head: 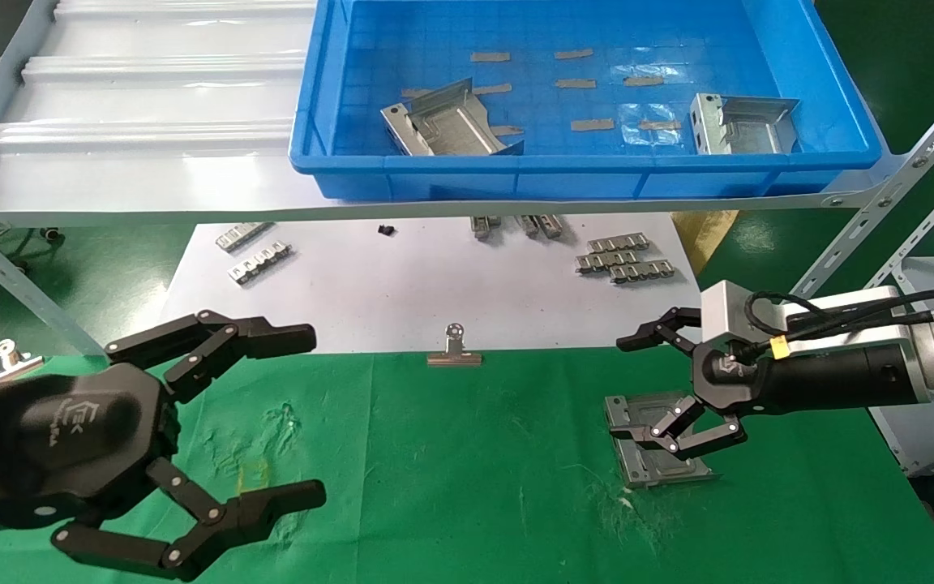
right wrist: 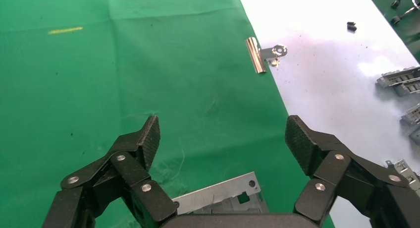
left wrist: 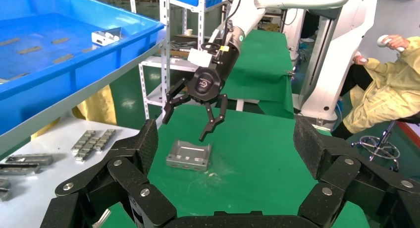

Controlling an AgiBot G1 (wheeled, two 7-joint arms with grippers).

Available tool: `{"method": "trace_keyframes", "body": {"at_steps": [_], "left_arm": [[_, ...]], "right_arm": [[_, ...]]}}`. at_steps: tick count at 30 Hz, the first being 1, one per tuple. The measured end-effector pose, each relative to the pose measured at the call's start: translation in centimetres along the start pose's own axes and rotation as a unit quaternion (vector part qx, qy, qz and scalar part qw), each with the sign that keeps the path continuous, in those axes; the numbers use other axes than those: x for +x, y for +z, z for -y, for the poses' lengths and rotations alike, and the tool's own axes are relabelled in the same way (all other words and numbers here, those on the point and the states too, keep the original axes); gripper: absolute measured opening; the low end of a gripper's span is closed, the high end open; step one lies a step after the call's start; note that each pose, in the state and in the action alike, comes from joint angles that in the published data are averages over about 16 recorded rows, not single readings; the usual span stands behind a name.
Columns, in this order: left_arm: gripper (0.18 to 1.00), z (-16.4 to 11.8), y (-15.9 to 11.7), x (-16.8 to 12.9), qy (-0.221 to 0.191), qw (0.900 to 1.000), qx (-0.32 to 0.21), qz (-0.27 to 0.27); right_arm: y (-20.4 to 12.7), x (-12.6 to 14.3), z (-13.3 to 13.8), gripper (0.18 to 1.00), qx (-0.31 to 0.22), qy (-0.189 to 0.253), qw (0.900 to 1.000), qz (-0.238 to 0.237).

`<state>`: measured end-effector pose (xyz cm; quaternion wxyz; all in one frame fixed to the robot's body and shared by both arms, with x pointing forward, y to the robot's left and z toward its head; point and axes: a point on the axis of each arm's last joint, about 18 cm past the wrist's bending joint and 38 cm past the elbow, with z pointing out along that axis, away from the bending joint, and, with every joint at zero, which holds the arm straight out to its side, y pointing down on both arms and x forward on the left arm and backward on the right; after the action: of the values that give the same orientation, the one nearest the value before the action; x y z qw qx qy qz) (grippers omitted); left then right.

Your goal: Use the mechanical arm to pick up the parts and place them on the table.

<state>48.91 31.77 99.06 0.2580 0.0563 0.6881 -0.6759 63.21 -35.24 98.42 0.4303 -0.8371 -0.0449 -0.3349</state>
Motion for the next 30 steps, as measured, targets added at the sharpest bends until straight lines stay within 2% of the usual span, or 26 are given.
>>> {"method": "trace_keyframes", "body": {"at_steps": [11,30], "left_arm": [[1.001,0.0,0.0,0.0,0.0,1.0,0.0,0.0],[1.001,0.0,0.0,0.0,0.0,1.0,0.0,0.0]], "right_arm": [[1.6,-1.7,0.5,0.981,0.054,0.022,0.998,0.016],[1.9,-5.4,3.1,1.0,0.174,0.062,0.982,0.032]]}}
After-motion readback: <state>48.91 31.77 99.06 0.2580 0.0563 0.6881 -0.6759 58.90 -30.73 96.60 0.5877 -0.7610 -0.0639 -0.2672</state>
